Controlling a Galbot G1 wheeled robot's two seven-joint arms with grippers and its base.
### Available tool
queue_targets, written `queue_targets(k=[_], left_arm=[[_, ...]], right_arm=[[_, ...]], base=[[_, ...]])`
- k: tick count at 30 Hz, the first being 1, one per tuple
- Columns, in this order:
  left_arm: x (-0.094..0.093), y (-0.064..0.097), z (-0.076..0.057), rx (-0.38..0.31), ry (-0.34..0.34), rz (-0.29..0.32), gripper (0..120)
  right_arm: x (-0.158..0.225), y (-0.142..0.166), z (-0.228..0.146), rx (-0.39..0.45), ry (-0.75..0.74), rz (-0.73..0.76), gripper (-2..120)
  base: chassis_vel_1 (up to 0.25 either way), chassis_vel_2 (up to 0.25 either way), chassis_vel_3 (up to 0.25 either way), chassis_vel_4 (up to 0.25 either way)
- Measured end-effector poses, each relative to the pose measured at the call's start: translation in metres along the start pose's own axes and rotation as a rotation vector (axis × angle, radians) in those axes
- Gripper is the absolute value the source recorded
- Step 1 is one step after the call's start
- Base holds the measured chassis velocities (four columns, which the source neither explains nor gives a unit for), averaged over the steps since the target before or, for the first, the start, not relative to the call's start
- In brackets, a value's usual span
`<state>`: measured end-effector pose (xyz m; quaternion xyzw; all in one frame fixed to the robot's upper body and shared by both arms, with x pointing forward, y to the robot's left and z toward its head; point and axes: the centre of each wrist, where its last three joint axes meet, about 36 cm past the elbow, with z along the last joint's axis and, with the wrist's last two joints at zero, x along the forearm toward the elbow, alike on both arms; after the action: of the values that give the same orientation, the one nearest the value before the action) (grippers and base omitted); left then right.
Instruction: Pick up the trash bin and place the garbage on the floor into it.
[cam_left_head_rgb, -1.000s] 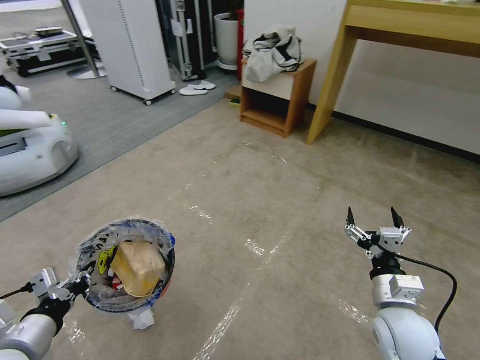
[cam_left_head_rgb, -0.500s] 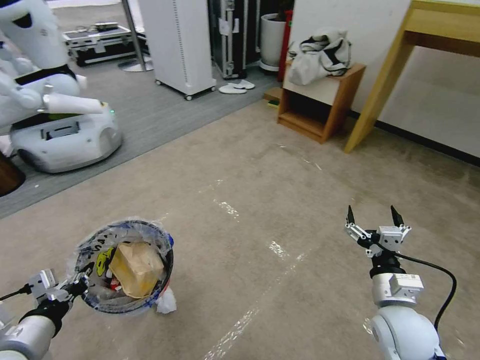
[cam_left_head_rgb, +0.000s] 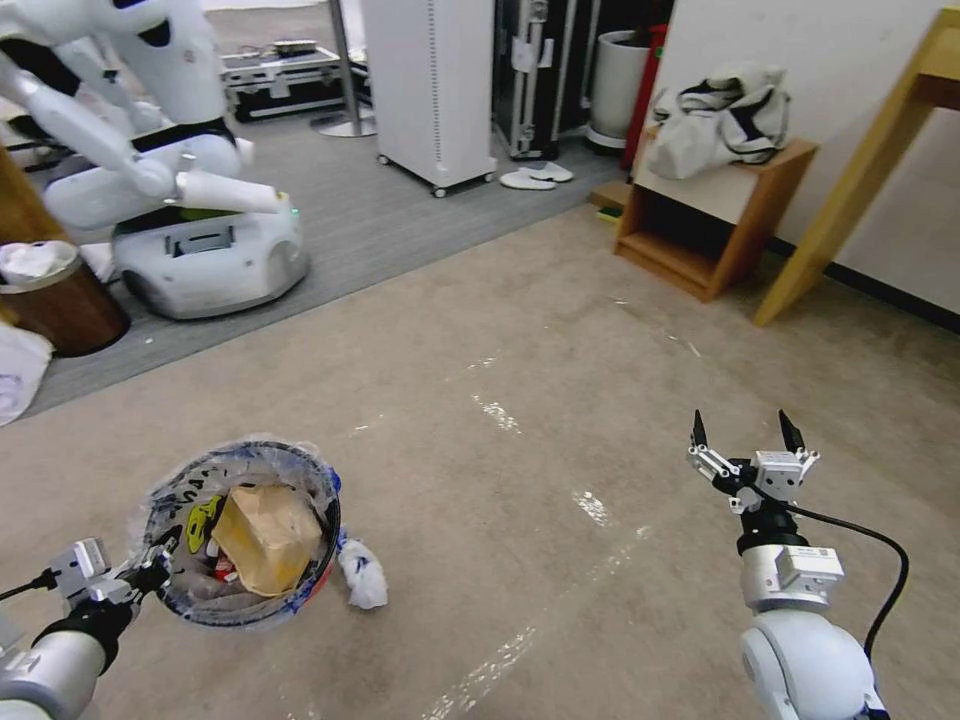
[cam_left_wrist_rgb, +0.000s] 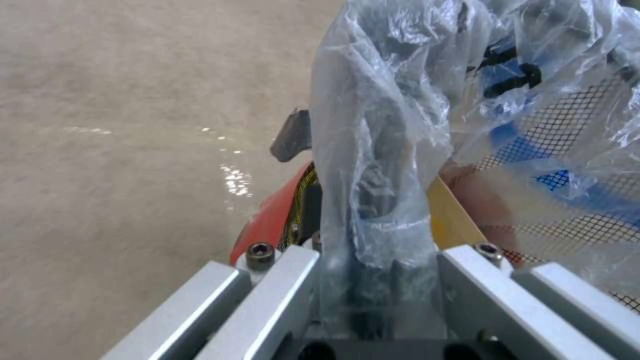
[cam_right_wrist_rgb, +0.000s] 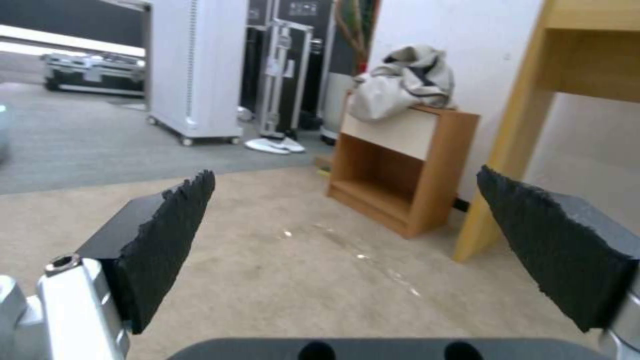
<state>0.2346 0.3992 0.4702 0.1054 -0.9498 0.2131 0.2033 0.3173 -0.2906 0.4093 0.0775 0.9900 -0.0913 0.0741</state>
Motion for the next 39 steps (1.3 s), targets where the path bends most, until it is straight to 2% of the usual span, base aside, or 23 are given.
queue_targets(k=[25,39], left_arm=[[-0.0045,0.0059,0.0025,0.005,0.006,-0.014,1],[-0.01,0.0096,0.0058,-0.008,0.007,-0.033,1]], right_arm=[[-0.0012,0.0022,0.005,-0.004,-0.001,0.0,99],[-0.0081,0.0095,0.0022,-0.011,-0.011,-0.032,100]], base=[[0.063,0.063,0.06,0.063],[0.0,0.0,0.0,0.0]])
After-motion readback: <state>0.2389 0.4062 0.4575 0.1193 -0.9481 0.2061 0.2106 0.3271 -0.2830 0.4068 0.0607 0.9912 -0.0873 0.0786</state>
